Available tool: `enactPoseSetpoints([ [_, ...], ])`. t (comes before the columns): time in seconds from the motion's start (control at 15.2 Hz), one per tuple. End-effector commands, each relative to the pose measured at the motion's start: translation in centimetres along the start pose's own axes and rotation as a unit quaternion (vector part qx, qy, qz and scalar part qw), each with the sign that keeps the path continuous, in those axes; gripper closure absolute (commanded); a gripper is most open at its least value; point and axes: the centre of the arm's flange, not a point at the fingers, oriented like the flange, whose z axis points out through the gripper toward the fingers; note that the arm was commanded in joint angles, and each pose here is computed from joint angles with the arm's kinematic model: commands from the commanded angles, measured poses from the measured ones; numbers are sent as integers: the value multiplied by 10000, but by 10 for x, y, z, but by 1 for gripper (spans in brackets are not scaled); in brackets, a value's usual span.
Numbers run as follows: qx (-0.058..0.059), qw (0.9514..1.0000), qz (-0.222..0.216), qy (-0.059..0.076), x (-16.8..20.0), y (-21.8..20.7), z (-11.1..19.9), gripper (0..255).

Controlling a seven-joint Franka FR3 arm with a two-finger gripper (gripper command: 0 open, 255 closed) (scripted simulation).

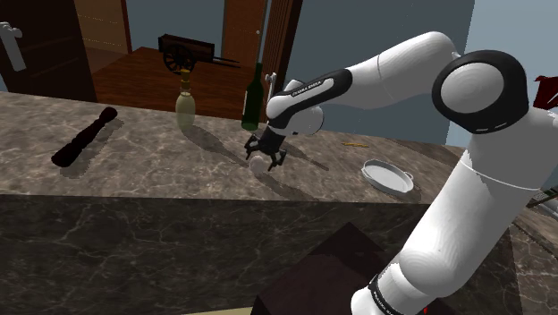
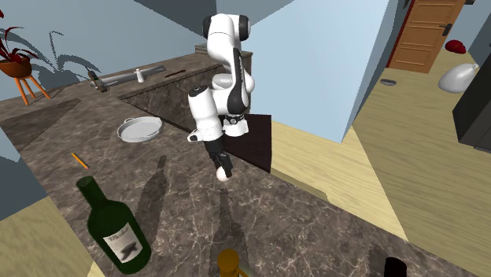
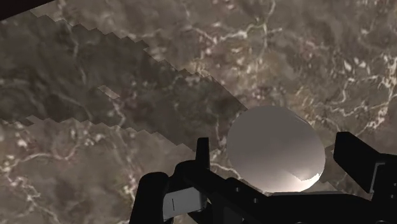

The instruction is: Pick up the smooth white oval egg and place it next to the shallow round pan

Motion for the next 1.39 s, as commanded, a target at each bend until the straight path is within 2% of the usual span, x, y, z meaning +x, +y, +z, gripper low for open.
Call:
enactPoseSetpoints([
  [0.0,2,10000,0,2,0,-1,1,0],
  [0.26,2,10000,0,2,0,-1,1,0],
  [0.33,2,10000,0,2,0,-1,1,255],
  [0.92,2,10000,0,2,0,-1,1,255],
  [1.32,2,10000,0,2,-2,-9,-30,255],
])
